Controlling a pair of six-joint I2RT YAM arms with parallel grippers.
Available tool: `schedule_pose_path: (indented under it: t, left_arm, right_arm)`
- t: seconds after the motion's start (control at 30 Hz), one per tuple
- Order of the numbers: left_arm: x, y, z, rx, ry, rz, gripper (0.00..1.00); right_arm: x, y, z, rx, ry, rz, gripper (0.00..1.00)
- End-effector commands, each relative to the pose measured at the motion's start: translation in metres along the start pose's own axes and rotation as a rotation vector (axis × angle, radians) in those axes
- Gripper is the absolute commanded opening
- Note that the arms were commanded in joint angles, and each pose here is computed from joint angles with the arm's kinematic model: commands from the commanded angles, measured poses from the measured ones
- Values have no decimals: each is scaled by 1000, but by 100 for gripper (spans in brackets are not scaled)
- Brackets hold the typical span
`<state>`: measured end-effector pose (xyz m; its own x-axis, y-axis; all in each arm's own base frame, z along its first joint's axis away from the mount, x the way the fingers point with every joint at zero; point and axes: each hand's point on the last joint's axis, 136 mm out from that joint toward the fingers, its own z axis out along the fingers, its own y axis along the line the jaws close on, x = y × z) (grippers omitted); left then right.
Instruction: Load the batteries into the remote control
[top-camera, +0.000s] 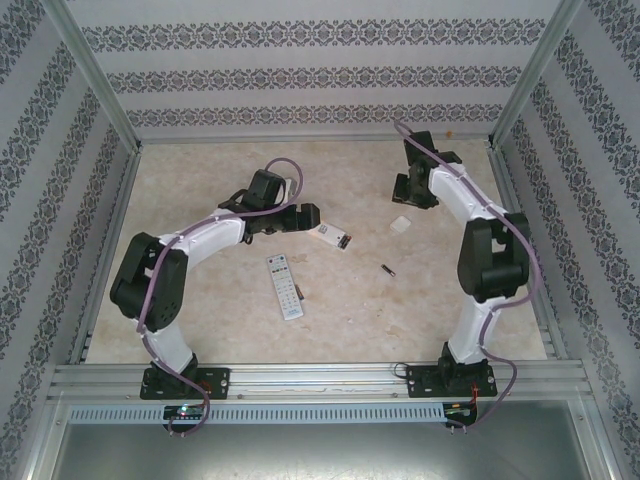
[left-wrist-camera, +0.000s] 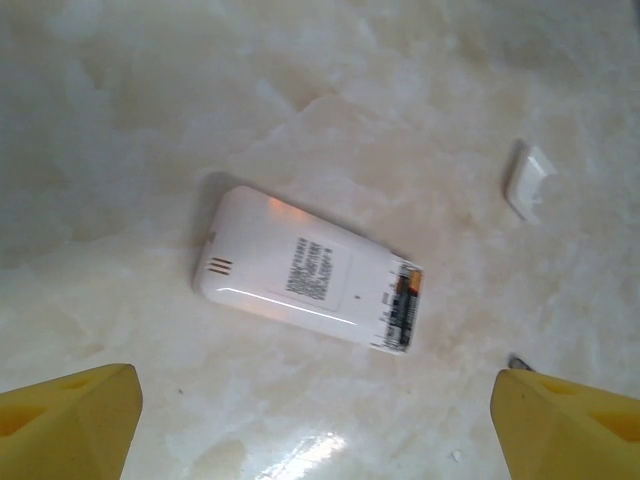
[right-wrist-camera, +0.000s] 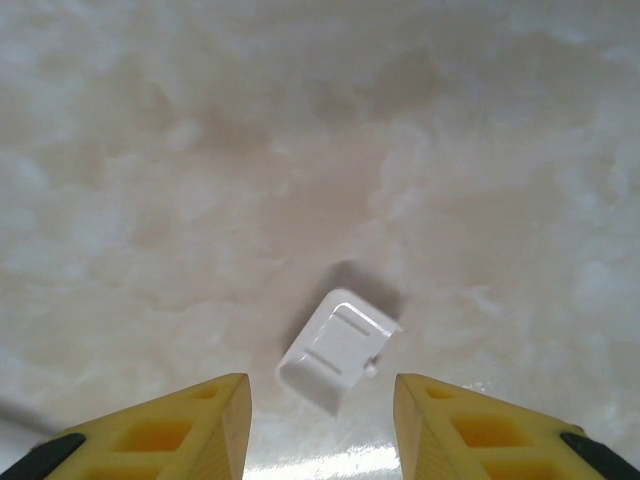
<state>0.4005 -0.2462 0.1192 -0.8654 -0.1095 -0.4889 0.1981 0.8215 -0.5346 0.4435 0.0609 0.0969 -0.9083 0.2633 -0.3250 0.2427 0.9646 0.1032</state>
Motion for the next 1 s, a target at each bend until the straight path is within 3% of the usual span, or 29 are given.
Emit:
schedule_pose_path:
  t: [0.0,0.3,0.47,0.6,0.7,0.77,0.87,0.97]
  left_arm:
    - [-2,-20,-9,110,-18,67,93]
    - [2,-18,-12,114,-30,81,99]
    - [0,-21,-11,136,-39,78,99]
    - [-3,-27,-16,158,-65,122,100]
    - [-13,-45,-26,241,-148,237,100]
    - [-17,-73,-42,395,-256,401,98]
    - [-9,-117,-79,629,-478,709,91]
    - [-11,-137,-96,710,-610,882,88]
  right_arm:
    - [22,7,24,27,117,-21,43]
    - [31,1,63,77,171,17,36]
    - [38,1,75,79,197,20,21]
    - [30,9,55,30,160,14,8]
    - [21,39,4,-160,94,-9,2]
    - [26,76,-49,-410,38,-55,1]
    - [50,119,-124,-792,-14,-97,2]
    - [77,133,-163,-966,7,-121,2]
